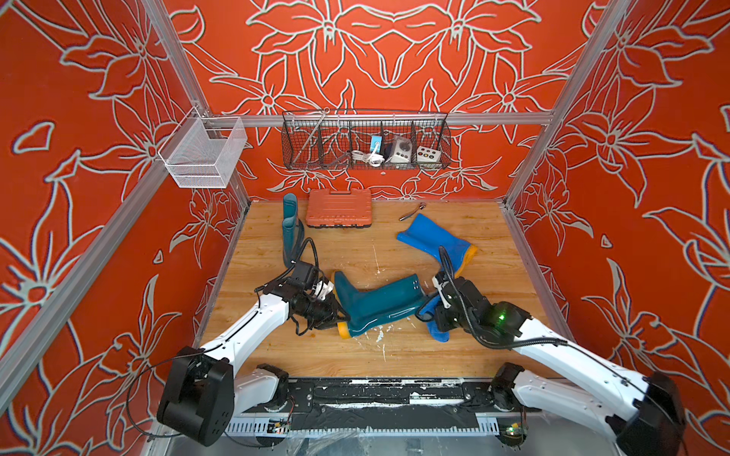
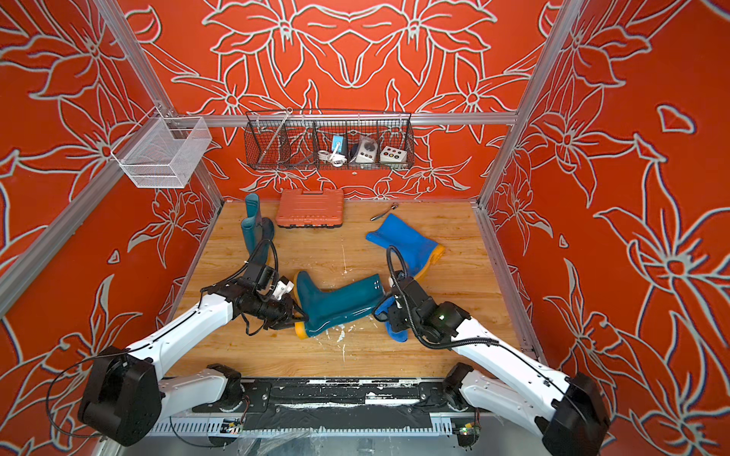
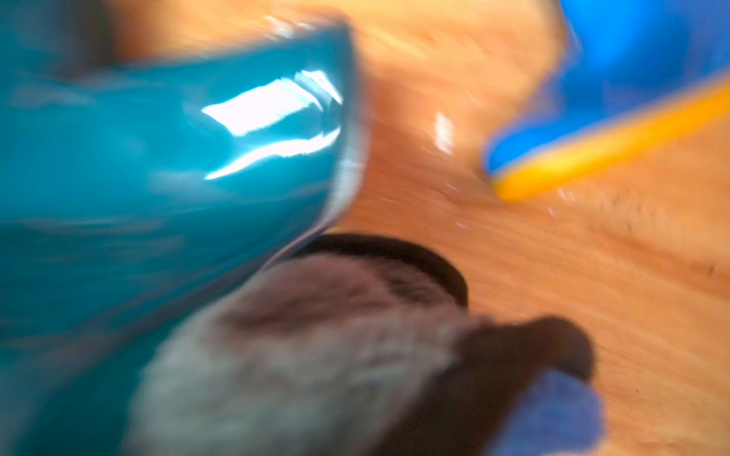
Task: Wipe the rubber boots with a cloth
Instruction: Wipe the dirt off the rubber boot.
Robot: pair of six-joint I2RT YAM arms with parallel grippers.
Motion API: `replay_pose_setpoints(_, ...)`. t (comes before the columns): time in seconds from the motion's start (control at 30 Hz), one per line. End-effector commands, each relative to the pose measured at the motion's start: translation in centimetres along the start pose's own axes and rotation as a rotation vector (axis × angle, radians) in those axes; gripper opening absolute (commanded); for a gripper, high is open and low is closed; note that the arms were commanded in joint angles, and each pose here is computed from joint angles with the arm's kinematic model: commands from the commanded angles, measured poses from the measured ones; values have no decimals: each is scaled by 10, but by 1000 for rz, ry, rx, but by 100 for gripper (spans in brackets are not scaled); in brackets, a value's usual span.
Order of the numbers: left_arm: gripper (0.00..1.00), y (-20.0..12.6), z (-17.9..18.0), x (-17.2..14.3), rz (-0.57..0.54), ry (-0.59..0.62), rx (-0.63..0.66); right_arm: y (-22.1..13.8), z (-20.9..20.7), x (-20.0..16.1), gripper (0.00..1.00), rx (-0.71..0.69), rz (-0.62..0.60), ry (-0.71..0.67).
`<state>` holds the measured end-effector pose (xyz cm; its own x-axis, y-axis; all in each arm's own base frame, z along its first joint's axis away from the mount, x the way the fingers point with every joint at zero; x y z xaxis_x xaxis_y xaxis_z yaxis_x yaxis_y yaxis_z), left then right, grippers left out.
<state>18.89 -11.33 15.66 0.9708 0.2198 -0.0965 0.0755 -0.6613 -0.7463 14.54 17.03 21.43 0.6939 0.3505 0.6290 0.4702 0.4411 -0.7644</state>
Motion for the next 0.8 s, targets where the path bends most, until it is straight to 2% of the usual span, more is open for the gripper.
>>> replay_pose_setpoints(0.0,0,-3,-17,4,-48,217,-16,-26,40,46,0,135,-144,-3)
replay_pose_setpoints(0.07,0,1,-22,1,-58,264,-21,-8,54,68,0,174,-141,13)
replay_pose_setpoints(0.17,0,4,-21,-3,-66,276,-28,27,72,107,0,200,-47,56)
replay_pose_setpoints(0.23,0,3,-17,-6,-68,270,4,40,79,131,0,230,-49,77)
replay_pose_setpoints(0.3,0,1,-17,-8,-80,278,3,42,68,149,0,223,-100,115)
replay_pose_setpoints(0.43,0,0,-15,-6,-114,279,30,19,-10,165,0,51,-170,220)
replay_pose_setpoints(0.5,0,2,-14,-5,-99,276,31,-14,-66,159,0,-63,-247,299)
replay_pose_setpoints(0.57,0,5,-14,-5,-86,275,34,-49,-102,151,0,-136,-316,345)
replay_pose_setpoints(0.63,0,7,-13,-3,-89,271,42,-70,-117,147,0,-185,-332,337)
replay_pose_setpoints(0.67,0,8,-13,-1,-92,272,40,-73,-117,147,0,-180,-324,315)
replay_pose_setpoints(0.77,0,12,-15,3,-88,270,22,-45,-96,150,0,23,-282,321)
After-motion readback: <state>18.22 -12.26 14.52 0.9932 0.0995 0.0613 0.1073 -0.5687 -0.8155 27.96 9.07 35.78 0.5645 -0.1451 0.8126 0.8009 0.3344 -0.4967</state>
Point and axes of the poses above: each gripper's point midway between its finger pads, its own y axis out along the fingers, its own z axis along the line the jaws close on, x = y × z, the point moved 8 cm from there along -y, back along the fingers, and after that the axes turned 4 degrees about -y, right-handed, at the moved point
